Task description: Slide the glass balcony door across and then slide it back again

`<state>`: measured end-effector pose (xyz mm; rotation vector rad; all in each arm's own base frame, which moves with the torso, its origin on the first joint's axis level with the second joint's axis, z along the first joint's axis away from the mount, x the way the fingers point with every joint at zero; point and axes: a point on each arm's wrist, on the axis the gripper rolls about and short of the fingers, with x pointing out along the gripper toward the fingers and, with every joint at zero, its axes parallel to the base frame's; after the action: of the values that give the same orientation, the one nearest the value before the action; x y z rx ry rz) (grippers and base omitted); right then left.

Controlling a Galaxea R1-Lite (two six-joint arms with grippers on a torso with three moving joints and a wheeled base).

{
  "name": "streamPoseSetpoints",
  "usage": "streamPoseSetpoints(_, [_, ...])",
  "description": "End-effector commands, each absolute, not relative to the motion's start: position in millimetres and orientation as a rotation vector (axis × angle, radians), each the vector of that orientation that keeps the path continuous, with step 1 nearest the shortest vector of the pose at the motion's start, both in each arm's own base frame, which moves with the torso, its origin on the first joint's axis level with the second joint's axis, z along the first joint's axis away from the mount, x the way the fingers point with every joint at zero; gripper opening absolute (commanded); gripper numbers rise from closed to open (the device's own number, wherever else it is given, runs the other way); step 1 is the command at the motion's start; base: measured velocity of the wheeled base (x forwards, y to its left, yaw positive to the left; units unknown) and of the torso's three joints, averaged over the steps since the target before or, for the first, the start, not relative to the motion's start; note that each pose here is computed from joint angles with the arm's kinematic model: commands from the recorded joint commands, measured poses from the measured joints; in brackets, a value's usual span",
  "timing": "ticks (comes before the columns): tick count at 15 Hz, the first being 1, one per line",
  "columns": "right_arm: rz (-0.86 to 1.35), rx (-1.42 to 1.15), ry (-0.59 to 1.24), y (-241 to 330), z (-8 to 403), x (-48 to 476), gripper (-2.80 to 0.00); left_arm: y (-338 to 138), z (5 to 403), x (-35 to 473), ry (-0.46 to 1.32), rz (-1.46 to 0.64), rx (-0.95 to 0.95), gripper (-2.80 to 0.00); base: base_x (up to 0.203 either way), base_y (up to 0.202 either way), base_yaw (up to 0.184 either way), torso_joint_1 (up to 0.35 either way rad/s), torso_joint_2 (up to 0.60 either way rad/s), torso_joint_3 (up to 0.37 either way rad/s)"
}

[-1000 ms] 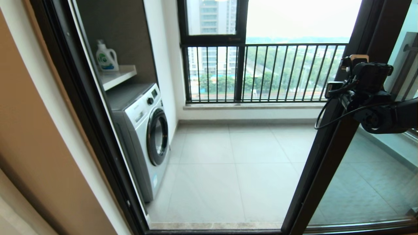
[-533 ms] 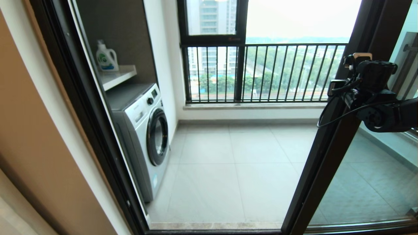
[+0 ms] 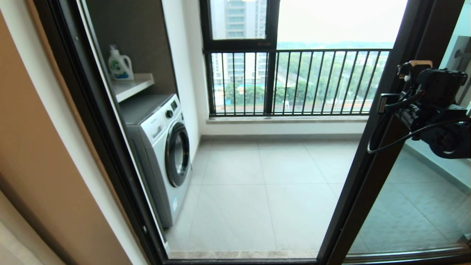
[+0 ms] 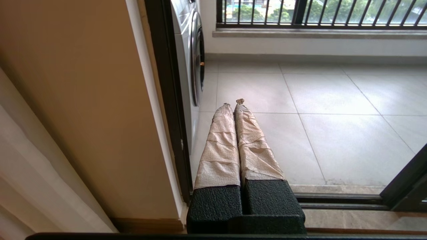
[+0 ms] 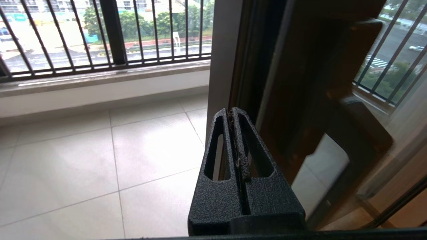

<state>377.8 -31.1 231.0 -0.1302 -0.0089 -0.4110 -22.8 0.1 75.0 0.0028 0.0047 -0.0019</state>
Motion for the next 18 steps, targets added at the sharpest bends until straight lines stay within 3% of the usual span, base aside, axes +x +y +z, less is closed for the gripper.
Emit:
streamPoseSetpoints(1, [-0.367, -0.119, -0.066, -18.4, 259.5, 317.7, -2.80, 0.1, 75.0, -22.7, 0.006, -0.002, 0.003, -2.80, 0.000, 0.000, 0.000, 0.000, 0.00, 0.000])
streamPoseSetpoints(7, [-0.235, -0.147, -0.262, 5.2, 300.5, 153.1, -2.80, 0.1, 75.0, -22.7, 0.006, -0.002, 0.003, -2.80, 0.000, 0.000, 0.000, 0.000, 0.00, 0.000])
streamPoseSetpoints(13, [-0.314, -0.423, -0.454, -8.4, 307.3, -24.4, -2.80, 0.1, 75.0, -22.7, 0.006, -0.002, 0.003, -2.80, 0.000, 0.000, 0.000, 0.000, 0.00, 0.000])
streamPoseSetpoints(18, [-0.398, -0.560, -0.496, -6.7, 292.8, -88.8, -2.80, 0.1, 75.0, -22.7, 0.006, -0.002, 0.003, -2.80, 0.000, 0.000, 0.000, 0.000, 0.00, 0.000])
